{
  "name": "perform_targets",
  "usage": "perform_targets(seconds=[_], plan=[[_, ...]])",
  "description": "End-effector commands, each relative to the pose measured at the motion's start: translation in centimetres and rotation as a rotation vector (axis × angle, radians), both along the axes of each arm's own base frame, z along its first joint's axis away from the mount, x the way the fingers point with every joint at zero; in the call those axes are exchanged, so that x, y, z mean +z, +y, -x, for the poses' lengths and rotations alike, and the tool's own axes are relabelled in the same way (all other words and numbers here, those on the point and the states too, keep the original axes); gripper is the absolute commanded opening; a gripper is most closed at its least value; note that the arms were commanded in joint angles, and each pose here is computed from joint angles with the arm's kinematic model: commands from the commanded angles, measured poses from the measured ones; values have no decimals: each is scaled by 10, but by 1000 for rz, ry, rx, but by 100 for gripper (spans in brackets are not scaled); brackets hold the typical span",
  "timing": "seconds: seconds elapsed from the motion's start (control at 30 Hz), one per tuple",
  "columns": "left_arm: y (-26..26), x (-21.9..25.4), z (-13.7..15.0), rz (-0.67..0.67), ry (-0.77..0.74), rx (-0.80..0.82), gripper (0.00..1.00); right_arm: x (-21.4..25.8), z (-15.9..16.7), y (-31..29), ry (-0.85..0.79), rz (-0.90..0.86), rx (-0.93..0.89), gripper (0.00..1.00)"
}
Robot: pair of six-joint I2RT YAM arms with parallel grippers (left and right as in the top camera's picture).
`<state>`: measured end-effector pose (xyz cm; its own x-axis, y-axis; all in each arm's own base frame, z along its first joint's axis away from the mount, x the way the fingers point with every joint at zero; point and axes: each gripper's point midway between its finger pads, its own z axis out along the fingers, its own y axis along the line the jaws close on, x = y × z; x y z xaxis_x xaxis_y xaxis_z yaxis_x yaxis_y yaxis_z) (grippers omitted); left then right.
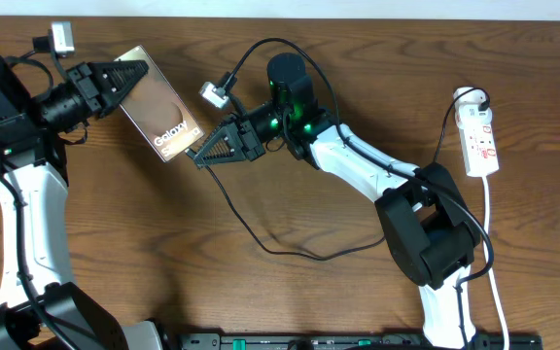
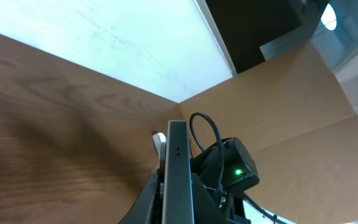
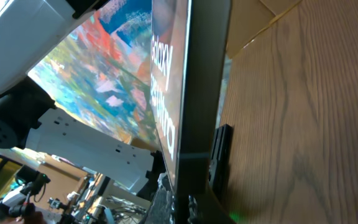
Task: Plug charger to phone and switch on socket
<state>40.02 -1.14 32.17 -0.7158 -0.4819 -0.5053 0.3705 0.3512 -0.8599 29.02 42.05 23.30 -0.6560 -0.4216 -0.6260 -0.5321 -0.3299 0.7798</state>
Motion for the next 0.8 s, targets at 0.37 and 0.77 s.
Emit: perform_targets(seconds=[0.37,0.77], plan=[[7,1,-8,-32,-15,69,7,9,1,10,22,18,-38,1],[17,31,-21,-23,-111,144,7,9,-8,14,48,39,-92,1]])
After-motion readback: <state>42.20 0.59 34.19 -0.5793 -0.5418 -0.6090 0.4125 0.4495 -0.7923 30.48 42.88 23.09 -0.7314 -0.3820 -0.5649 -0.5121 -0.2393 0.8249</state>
